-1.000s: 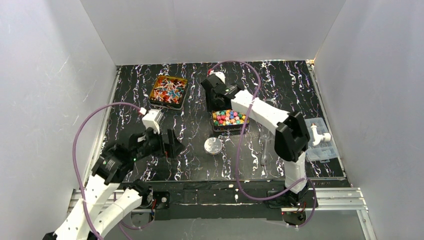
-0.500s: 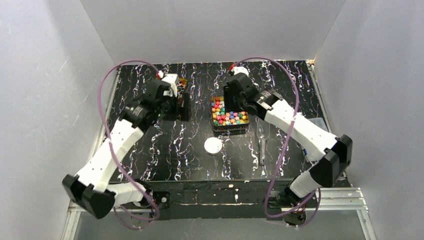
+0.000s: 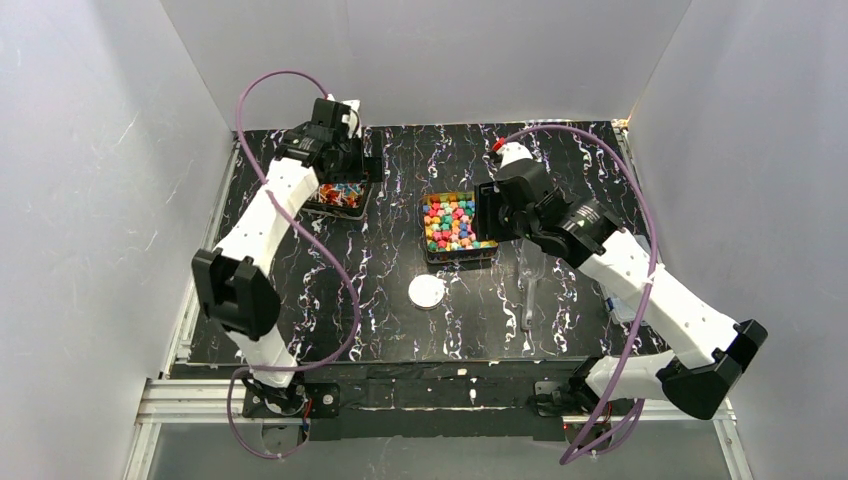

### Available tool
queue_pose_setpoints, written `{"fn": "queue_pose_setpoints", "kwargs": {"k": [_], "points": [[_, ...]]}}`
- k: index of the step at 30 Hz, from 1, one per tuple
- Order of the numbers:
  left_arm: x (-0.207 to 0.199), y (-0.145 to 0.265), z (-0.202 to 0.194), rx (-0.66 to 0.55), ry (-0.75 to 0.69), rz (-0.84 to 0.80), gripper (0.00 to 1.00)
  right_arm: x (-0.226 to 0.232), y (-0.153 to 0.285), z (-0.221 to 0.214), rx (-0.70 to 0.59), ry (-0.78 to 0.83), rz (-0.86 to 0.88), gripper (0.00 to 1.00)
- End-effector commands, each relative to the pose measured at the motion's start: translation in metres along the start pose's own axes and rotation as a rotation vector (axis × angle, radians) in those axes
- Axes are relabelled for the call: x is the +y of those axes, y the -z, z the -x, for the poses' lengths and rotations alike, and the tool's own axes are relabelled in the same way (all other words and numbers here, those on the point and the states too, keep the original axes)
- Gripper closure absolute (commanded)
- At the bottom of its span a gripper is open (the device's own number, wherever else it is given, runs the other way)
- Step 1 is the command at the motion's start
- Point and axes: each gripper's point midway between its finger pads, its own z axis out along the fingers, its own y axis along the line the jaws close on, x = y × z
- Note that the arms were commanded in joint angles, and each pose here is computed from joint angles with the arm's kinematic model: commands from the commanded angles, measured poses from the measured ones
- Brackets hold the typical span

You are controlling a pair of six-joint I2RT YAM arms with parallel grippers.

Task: Pack the candies
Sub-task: Move the storage box to the center of the board.

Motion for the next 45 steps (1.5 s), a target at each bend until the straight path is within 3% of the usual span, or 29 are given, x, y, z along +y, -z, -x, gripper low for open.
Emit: {"fn": "queue_pose_setpoints", "kwargs": {"k": [1, 6, 20, 25, 36, 45], "points": [[0.006, -0.021, 0.019, 0.000, -0.019, 0.014, 0.06, 0.005, 0.013, -0.002, 0.005, 0.002, 0.057, 0.45], [0.015, -0.058, 0.031, 0.040, -0.025, 0.039, 0.12, 0.010, 0.022, -0.001, -0.004, -0.009, 0.093, 0.47], [0.050, -0.144, 0.029, 0.122, 0.021, 0.174, 0.38, 0.012, 0.022, -0.012, 0.024, -0.018, 0.120, 0.53], [0.058, -0.160, 0.015, 0.157, 0.036, 0.208, 0.49, 0.013, 0.021, -0.013, 0.025, -0.025, 0.126, 0.54], [0.066, -0.181, -0.017, 0.239, 0.045, 0.231, 0.57, 0.015, 0.015, -0.016, 0.034, -0.026, 0.132, 0.55], [0.071, -0.188, -0.035, 0.280, 0.041, 0.239, 0.74, 0.016, 0.013, -0.018, 0.040, -0.028, 0.135, 0.56]]}}
